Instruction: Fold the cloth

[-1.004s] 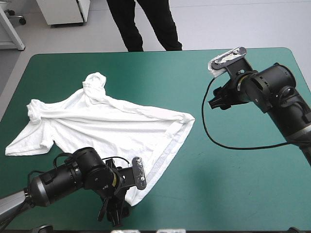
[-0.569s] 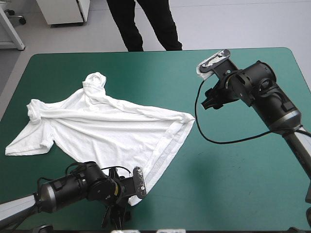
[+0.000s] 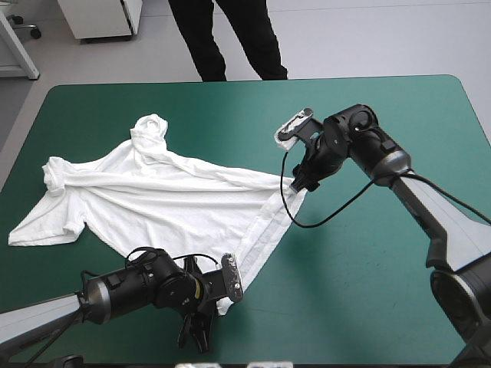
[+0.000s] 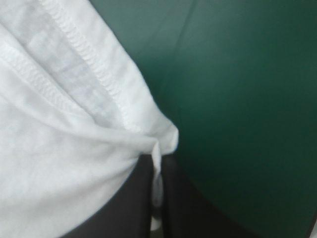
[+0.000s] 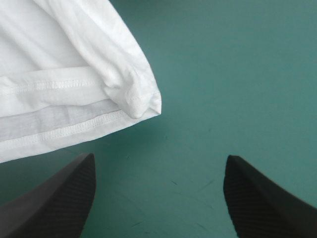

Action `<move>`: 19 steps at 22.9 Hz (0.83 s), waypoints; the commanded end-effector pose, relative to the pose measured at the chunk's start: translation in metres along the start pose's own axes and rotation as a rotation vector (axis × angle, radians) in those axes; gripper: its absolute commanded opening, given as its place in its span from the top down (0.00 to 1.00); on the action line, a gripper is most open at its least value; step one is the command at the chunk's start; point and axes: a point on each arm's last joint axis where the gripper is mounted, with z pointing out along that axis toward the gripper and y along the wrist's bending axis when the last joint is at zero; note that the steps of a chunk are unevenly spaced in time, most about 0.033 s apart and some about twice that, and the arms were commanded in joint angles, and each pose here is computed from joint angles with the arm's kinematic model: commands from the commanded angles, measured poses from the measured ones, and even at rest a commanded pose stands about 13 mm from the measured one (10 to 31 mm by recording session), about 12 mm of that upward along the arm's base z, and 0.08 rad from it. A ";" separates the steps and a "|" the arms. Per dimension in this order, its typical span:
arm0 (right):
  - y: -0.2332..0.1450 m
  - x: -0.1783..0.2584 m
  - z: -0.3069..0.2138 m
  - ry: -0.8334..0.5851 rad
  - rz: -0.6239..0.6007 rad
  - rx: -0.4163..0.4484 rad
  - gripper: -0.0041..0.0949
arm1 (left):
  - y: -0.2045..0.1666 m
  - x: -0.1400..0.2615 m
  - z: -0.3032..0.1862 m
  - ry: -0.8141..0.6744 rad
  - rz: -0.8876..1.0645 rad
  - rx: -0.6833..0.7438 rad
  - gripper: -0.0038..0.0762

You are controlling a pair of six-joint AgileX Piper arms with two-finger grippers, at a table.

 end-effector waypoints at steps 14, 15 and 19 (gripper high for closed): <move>0.009 -0.014 0.119 0.068 0.000 -0.106 0.38 | -0.011 0.002 0.004 0.046 -0.085 0.106 0.96; 0.010 -0.013 0.122 0.075 0.005 -0.116 0.42 | -0.011 0.002 0.004 0.046 -0.085 0.106 0.96; 0.015 -0.009 0.135 0.120 0.028 -0.163 0.63 | -0.010 0.002 0.004 0.047 -0.100 0.105 0.96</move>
